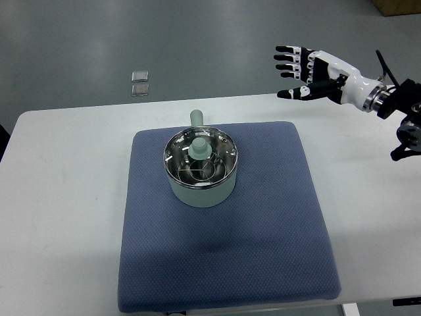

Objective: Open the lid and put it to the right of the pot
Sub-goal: 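Move the right hand over the pot toward the green lid knob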

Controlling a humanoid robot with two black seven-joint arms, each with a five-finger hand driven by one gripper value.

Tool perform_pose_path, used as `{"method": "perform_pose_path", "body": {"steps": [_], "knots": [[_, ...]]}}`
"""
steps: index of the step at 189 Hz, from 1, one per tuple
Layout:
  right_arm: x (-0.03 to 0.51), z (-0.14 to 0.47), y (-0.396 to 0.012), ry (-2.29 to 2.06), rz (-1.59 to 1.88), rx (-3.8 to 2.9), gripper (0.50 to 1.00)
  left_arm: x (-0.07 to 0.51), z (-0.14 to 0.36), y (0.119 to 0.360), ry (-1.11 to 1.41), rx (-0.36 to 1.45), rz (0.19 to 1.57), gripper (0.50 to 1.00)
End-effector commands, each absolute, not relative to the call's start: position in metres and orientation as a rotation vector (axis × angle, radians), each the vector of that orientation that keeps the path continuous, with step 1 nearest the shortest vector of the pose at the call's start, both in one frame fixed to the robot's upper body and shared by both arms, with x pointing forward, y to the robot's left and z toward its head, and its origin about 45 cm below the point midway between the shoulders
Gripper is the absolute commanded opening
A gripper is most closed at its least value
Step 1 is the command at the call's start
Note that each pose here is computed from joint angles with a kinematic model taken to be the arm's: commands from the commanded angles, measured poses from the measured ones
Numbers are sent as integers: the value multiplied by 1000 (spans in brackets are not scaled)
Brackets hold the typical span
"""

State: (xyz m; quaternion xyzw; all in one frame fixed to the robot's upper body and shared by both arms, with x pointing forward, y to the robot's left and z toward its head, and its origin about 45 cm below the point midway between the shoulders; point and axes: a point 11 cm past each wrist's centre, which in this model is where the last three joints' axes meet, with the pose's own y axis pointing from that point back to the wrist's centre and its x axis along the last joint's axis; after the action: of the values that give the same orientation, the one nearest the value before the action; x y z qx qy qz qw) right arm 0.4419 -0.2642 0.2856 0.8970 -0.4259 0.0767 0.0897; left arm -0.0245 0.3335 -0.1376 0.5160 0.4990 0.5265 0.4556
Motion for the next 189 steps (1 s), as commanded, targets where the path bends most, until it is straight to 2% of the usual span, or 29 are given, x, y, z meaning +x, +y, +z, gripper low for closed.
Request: {"method": "perform_pose_path", "body": {"steps": [1,39,40,56,57,105,129,132,144,168,189], "knots": [[445,305,-238,-1051,428,2605,921,-25,-138,333,1231,1273,1298,1000],[449,334,-205,-782,716,2473,921,-25,-138,333,1231,1273,1298,1000],[447,343,-189,-679,812,2423,921,-25,-138,333,1231,1273,1298,1000],[447,348,-178,-617,866,2395,921,-25,-138,333,1231,1273,1298,1000],[446,354,-163,-546,936,2350,919,-25,-138,333,1231,1273,1298,1000],[439,343,-105,-327,1247,2132,903,-25,-138,333,1231,1273,1298,1000],[436,335,-95,-287,1303,2094,897,-25,-138,333,1231,1273,1298,1000],[433,331,-86,-243,1352,2059,881,-25,-138,333,1231,1273,1298,1000],[429,325,-78,-204,1386,2035,872,-25,-138,333,1231,1273,1298,1000],[428,318,-77,-186,1400,2014,862,-25,-138,333,1231,1273,1298,1000],[425,314,-74,-148,1423,1991,832,-25,-138,333,1231,1273,1298,1000]]}}
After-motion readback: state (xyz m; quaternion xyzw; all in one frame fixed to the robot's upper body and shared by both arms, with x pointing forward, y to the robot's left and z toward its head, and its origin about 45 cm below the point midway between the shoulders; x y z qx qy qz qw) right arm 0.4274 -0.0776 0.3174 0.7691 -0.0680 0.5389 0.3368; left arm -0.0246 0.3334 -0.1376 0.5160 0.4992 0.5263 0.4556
